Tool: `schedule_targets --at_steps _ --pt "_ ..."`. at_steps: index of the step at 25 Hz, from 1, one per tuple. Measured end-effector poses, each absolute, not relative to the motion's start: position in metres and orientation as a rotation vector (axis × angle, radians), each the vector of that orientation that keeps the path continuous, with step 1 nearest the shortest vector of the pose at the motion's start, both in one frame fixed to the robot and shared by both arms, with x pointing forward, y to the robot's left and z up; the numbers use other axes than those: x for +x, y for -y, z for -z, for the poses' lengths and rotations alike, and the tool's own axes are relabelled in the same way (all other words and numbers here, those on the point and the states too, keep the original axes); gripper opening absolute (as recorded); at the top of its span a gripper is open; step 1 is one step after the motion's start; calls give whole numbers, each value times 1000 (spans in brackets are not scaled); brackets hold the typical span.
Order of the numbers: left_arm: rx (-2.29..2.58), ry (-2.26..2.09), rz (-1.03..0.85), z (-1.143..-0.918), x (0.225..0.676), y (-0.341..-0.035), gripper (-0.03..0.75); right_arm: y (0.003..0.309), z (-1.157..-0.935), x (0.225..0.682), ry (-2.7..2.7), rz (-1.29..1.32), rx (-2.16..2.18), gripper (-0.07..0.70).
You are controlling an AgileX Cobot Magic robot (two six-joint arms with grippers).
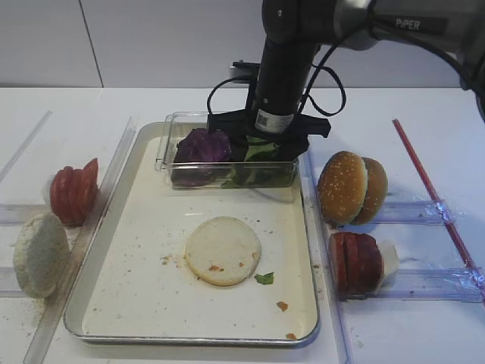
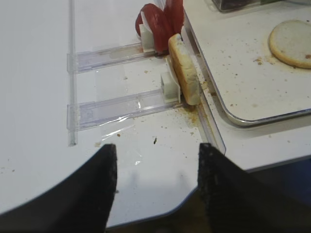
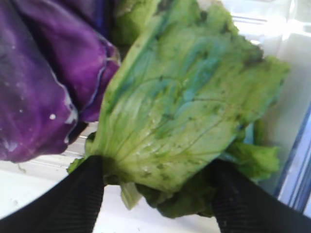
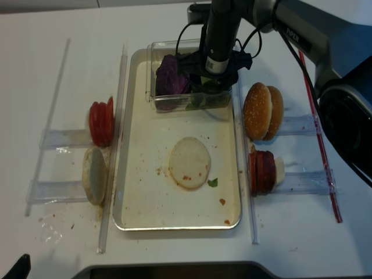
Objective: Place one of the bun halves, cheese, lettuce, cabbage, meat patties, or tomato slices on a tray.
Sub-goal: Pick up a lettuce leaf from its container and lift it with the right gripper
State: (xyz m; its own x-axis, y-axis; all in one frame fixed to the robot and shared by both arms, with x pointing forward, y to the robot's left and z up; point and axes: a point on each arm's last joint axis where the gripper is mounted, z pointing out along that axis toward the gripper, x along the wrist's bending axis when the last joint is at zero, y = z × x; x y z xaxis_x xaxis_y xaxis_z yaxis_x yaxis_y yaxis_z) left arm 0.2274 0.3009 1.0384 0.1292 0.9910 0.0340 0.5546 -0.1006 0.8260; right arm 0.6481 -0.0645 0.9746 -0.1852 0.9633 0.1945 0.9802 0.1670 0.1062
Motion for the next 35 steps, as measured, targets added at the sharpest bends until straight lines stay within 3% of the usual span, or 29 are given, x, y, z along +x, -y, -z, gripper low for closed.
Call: schedule_targets --at_steps 5,13,17,35 --pt "1741 -1502 -832 -1038 227 -301 358 64 -975 648 2335 321 -1951 460" --pt "1741 -1502 -832 -1038 227 -301 358 65 -975 648 2338 319 -1952 189" --pt "1741 -1502 -832 -1038 227 -301 358 65 -975 648 2338 319 -1952 97" --pt "1741 -1502 -832 -1038 227 -301 358 61 -1019 655 2369 489 -1948 88"
